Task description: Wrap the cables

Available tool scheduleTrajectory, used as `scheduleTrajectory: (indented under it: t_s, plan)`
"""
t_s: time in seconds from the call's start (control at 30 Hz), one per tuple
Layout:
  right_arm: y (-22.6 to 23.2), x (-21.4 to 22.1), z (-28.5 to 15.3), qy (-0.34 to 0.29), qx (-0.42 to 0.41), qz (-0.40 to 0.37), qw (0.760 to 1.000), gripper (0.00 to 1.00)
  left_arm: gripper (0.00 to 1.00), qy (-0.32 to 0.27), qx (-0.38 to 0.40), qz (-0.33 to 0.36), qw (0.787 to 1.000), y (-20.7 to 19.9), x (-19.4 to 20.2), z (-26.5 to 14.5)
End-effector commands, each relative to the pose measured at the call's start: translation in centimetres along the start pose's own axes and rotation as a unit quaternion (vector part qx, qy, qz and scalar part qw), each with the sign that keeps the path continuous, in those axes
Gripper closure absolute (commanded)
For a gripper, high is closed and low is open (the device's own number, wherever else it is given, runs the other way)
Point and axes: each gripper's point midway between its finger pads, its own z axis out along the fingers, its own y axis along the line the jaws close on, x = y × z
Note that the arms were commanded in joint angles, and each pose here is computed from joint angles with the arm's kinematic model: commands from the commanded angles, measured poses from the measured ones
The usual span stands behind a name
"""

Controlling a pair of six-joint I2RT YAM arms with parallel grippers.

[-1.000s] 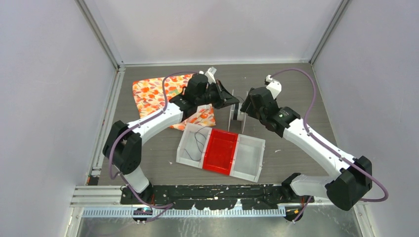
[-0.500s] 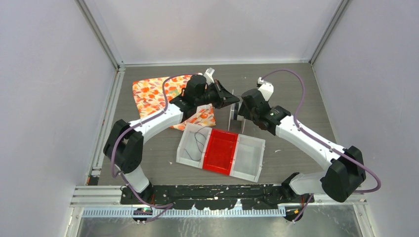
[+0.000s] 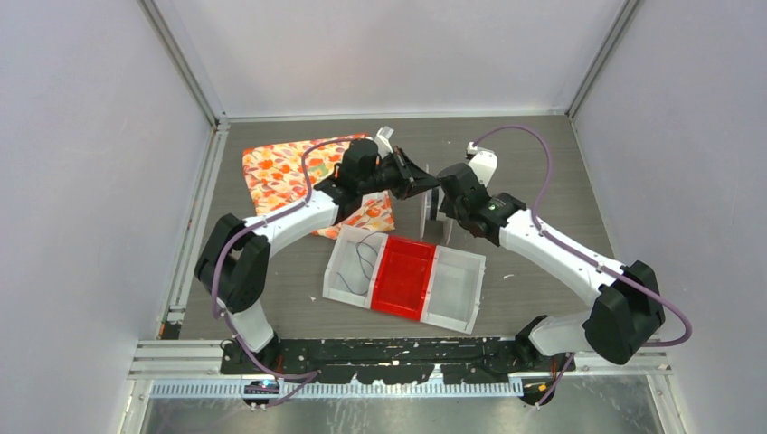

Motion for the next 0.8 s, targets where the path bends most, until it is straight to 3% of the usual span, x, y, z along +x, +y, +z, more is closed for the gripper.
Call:
scheduleTrajectory:
  t_s: [0.0, 0.4, 0.77]
  plan:
    - [0.6, -2.2, -0.5, -0.039, 0.006, 0.003, 0.999, 0.66, 1.00, 0.001, 0.032, 0.013, 0.999, -1.5, -0.2, -0.4]
    - [0.3, -2.7, -1.3, -0.063, 0.032, -0.041, 0.997, 0.99, 1.00, 0.008, 0.037, 0.009, 0.999, -1.5, 0.0, -0.2]
    - [0.0, -4.0, -2.6, -0.086, 0.027, -0.033, 0.995, 1.00, 0.99, 0.025, 0.060, 0.029, 0.997, -2.8, 0.1, -0.4]
